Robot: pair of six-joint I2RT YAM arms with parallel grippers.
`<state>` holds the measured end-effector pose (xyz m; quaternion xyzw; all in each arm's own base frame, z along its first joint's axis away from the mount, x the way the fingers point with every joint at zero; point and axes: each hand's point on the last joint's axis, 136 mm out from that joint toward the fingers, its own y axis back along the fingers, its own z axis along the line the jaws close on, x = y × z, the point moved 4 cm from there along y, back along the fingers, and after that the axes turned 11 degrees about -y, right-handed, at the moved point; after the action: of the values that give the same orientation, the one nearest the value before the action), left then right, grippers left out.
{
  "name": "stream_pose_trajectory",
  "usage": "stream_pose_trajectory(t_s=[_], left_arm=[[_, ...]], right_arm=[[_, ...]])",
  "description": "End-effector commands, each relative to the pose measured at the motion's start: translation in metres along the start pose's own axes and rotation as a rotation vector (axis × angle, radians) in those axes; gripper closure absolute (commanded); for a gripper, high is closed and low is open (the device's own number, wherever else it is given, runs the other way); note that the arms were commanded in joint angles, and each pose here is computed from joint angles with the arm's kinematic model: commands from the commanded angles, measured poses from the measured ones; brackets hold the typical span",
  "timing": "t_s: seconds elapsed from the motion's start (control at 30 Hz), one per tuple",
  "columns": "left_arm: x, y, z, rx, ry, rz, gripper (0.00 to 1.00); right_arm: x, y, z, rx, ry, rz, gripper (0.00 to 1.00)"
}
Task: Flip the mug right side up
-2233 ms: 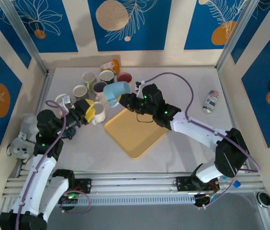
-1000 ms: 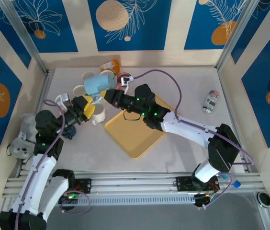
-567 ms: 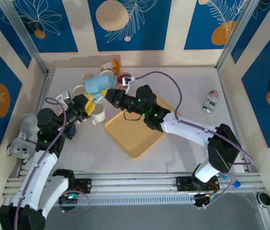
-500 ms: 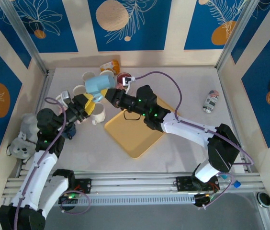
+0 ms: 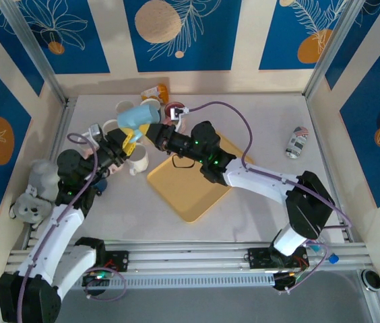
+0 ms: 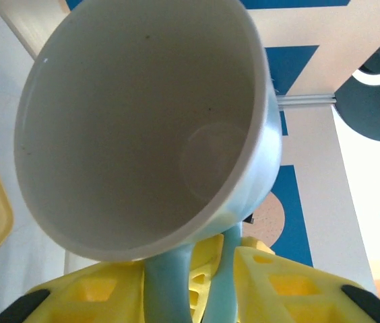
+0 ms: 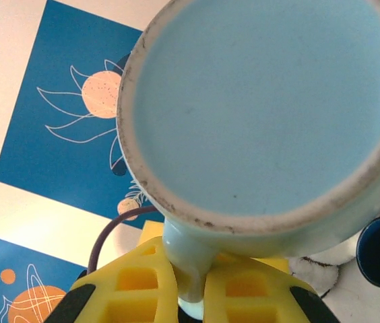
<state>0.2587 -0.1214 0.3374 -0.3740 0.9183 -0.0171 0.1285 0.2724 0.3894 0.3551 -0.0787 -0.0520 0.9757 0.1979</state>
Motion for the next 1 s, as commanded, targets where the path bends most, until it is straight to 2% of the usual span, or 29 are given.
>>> stream_pose_trajectory(t_s=[0.0,0.13,0.27,0.33,0.47,0.5,0.57,0.73,0.97], left_arm=[[-0.005,-0.001,-0.036,0.116,-0.086,-0.035,0.70],[-0.008,-0.001,-0.040,0.125,-0.112,-0.052,0.80],[-0.010,0.000,-0.048,0.145,-0.173,-0.069,1.00],[-0.009,0.001,-0.050,0.144,-0.204,-0.072,1.00],[-0.006,0.003,-0.047,0.113,-0.262,-0.066,1.00],[-0.006,0.004,-0.046,0.103,-0.279,-0.063,1.00],[-0.004,0.004,-0.048,0.095,-0.328,-0.053,1.00],[0.000,0.007,-0.050,-0.022,-0.486,0.000,1.00],[0.010,0.032,-0.029,-0.287,-0.739,0.082,1.00]], right_arm=[[0.006,0.002,0.026,-0.112,0.046,0.029,1.00],[0.006,0.002,0.022,-0.102,0.045,0.029,1.00],[0.005,0.001,0.016,-0.064,0.053,0.028,1.00],[0.004,0.003,0.012,-0.026,0.059,0.016,0.97],[0.002,0.007,0.008,0.046,0.089,0.000,0.59],[0.001,0.009,0.006,0.069,0.094,-0.008,0.52],[0.000,0.013,0.004,0.106,0.108,-0.015,0.45],[-0.002,0.032,0.001,0.212,0.196,-0.012,0.38],[-0.009,0.082,-0.015,0.513,0.397,-0.008,0.38]])
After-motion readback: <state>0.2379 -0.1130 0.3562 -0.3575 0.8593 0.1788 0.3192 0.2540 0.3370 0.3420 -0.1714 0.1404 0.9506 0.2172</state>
